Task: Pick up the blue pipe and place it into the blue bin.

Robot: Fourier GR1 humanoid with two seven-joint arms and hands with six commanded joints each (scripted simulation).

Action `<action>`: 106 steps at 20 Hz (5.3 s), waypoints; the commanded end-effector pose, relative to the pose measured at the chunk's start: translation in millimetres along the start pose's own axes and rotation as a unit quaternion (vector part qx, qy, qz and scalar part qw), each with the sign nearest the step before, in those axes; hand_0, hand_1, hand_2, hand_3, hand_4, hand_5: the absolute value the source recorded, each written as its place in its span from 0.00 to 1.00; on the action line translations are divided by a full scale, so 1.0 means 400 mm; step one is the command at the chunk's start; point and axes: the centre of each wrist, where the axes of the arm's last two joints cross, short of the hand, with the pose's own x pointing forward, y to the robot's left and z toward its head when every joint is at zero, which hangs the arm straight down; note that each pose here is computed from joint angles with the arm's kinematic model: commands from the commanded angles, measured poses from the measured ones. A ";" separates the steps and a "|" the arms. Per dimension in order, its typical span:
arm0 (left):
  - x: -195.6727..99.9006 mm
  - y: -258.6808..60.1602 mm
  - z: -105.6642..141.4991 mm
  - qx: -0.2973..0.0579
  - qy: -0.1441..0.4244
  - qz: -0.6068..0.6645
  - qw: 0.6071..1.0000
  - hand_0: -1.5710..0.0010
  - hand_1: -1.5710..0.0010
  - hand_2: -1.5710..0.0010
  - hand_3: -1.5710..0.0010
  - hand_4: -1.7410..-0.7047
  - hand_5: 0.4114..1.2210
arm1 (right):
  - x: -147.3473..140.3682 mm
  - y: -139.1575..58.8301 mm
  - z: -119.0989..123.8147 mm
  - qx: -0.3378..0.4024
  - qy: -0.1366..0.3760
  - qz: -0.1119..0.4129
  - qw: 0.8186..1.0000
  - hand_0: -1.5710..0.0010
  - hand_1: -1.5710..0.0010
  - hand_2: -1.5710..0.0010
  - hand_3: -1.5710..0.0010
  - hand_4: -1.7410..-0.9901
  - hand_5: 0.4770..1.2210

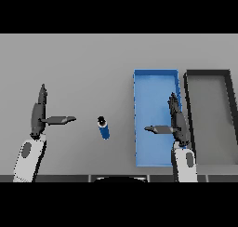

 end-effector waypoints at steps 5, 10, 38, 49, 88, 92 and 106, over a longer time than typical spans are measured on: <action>0.000 -0.007 0.007 -0.001 -0.006 0.000 1.000 1.00 1.00 1.00 1.00 0.54 0.24 | -0.001 -0.008 0.006 -0.001 -0.001 0.000 1.000 1.00 1.00 1.00 1.00 0.65 0.16; -0.021 0.090 0.027 -0.143 -0.012 -0.042 0.989 1.00 1.00 1.00 1.00 0.53 0.24 | 0.013 -0.049 0.082 0.058 -0.026 0.132 0.989 1.00 1.00 1.00 1.00 0.66 0.16; -0.033 -0.261 0.099 -0.396 -0.033 -0.045 0.917 1.00 1.00 1.00 1.00 0.50 0.11 | 0.026 -0.051 0.084 0.077 -0.020 0.135 0.988 1.00 1.00 1.00 1.00 0.56 0.24; -0.056 -0.368 0.081 -0.407 -0.033 0.015 0.913 0.94 0.84 0.75 0.70 0.42 0.39 | 0.029 -0.058 0.092 0.073 -0.018 0.138 0.988 1.00 1.00 1.00 1.00 0.56 0.25; 0.161 -0.442 0.106 -0.453 -0.146 0.059 0.878 0.00 0.00 0.00 0.08 0.01 1.00 | 0.149 -0.099 0.042 0.202 -0.092 0.051 0.974 1.00 1.00 1.00 1.00 0.65 0.10; 0.151 -0.442 0.108 -0.455 -0.141 0.052 0.878 0.00 0.00 0.00 0.08 0.01 1.00 | 0.261 -0.074 0.032 0.321 -0.102 0.028 0.941 1.00 1.00 1.00 1.00 0.55 0.04; 0.161 -0.450 0.097 -0.468 -0.159 0.051 0.868 0.00 0.00 0.00 0.04 0.14 1.00 | 0.454 0.153 -0.044 0.530 -0.147 0.123 0.826 1.00 1.00 1.00 1.00 0.65 0.05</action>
